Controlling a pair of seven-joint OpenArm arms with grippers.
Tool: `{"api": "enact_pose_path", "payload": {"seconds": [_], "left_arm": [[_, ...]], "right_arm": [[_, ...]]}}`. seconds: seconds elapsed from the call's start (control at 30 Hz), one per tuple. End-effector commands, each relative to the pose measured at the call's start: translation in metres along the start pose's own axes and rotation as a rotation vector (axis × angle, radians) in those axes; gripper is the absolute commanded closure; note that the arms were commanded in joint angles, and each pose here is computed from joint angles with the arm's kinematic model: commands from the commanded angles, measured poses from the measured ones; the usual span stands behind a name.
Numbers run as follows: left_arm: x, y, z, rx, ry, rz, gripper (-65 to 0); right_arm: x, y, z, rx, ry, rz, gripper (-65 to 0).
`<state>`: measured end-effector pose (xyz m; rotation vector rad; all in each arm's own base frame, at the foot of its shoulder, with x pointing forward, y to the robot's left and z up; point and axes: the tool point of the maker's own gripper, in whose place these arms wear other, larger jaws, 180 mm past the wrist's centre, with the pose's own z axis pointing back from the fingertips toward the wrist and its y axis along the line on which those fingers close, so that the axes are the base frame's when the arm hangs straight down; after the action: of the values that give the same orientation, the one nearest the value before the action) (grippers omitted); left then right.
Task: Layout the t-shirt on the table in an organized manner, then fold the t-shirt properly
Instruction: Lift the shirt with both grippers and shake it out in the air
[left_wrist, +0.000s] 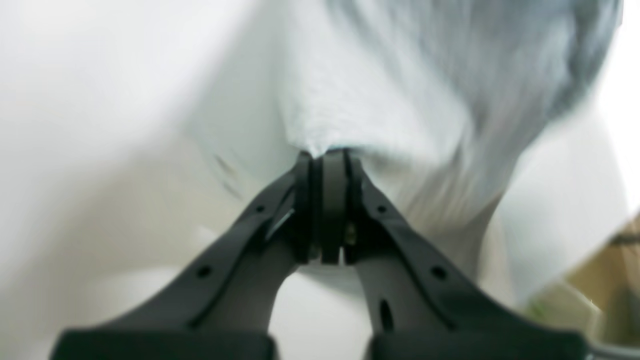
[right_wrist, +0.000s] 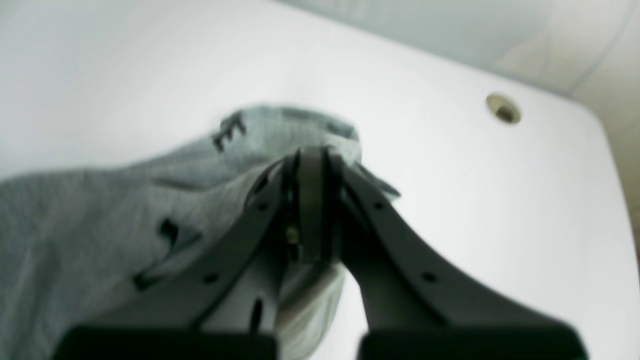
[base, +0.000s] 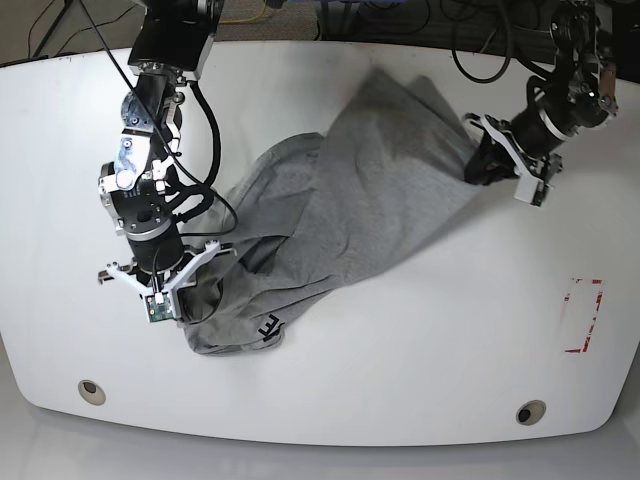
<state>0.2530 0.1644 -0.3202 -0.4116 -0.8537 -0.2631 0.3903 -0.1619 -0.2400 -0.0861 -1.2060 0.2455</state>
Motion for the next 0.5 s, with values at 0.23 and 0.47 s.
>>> {"api": "enact_pose_path", "payload": {"seconds": [0.23, 0.47], "left_arm": [[0.087, 0.032, 0.033, 0.020, -0.121, -0.173, 0.0], [0.147, 0.046, 0.059, 0.048, -0.231, -0.242, 0.0]], "right_arm": [[0.048, -0.023, -0.014, -0.034, -0.085, 0.029, 0.0], [0.076, -0.041, -0.023, -0.061, -0.124, 0.046, 0.0]]}}
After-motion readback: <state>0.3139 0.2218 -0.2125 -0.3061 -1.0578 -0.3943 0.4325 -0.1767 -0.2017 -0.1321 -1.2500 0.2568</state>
